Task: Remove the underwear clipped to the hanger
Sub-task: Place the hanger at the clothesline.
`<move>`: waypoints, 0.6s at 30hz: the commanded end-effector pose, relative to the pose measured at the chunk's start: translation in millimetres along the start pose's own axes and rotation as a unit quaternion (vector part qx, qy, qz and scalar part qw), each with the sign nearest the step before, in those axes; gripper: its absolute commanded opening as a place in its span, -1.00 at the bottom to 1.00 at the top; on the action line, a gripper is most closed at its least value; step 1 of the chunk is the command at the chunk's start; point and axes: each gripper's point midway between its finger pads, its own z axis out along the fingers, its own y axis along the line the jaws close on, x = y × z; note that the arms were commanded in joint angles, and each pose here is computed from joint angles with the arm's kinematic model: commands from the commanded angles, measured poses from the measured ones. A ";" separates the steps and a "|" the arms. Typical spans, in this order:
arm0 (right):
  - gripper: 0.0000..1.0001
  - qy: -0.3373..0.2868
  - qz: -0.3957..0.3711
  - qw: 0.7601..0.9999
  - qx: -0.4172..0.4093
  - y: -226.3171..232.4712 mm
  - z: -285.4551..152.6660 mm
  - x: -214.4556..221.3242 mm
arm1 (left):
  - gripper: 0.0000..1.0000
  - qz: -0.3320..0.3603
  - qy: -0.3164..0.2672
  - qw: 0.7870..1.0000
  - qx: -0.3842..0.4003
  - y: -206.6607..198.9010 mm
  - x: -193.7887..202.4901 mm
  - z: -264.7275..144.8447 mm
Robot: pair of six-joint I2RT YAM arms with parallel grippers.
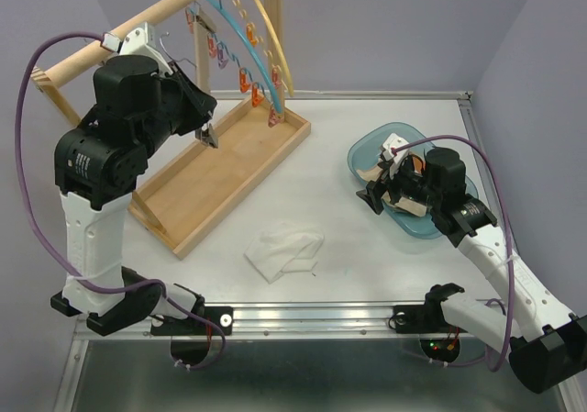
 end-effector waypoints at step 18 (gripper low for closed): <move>1.00 -0.023 -0.006 1.000 -0.004 3.1 -3.4 -7.7 | -1.00 -0.014 -0.099 0.992 -0.072 18.6 -51.0 30.0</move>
